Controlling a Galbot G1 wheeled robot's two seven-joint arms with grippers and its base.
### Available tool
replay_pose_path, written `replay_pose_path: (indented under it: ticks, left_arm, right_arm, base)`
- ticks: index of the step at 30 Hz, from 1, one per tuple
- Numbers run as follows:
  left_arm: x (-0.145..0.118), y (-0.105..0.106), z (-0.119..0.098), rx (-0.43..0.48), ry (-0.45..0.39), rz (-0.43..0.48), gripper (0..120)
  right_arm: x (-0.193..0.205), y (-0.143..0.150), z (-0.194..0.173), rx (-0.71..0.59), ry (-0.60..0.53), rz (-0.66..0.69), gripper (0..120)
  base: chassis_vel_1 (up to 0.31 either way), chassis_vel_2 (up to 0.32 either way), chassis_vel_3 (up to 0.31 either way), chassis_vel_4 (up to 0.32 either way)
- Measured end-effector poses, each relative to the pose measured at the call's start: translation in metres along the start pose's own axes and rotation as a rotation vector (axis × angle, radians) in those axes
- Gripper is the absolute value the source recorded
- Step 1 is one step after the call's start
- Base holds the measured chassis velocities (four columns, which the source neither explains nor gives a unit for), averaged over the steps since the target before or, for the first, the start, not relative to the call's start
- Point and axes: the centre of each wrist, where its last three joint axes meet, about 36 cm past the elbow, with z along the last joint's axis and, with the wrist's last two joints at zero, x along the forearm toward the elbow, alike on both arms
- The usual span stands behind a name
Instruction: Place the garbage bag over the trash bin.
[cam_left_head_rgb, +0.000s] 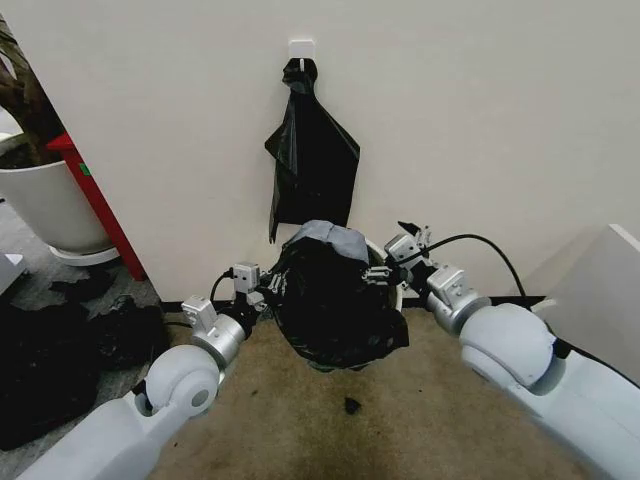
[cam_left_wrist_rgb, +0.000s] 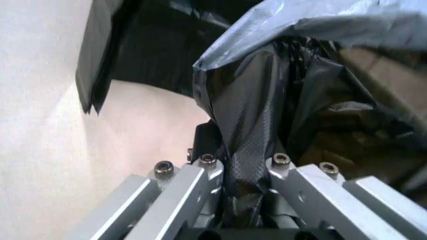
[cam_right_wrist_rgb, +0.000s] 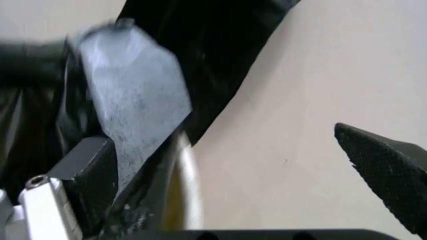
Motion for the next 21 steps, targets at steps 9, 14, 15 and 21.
replay_pose_path:
  ticks: [9,14,15,21]
  left_arm:
    - [0.004,0.003,0.012,-0.044,0.000,0.050,4]
    - [0.009,0.002,0.014,-0.047,-0.013,0.098,4]
    - [0.009,0.002,0.014,-0.046,-0.017,0.109,4]
    - [0.010,0.003,0.013,-0.044,-0.022,0.132,4]
  right_arm:
    - [-0.005,-0.022,0.001,-0.032,0.015,0.055,100]
    - [-0.015,-0.044,0.011,-0.076,0.040,0.039,100]
    - [-0.017,-0.051,0.016,-0.101,0.037,0.008,100]
    - [-0.022,-0.070,0.030,-0.158,0.043,-0.065,100]
  base:
    - [0.000,0.000,0.000,0.000]
    - [0.000,0.000,0.000,0.000]
    - [0.000,0.000,0.000,0.000]
    - [0.000,0.000,0.000,0.000]
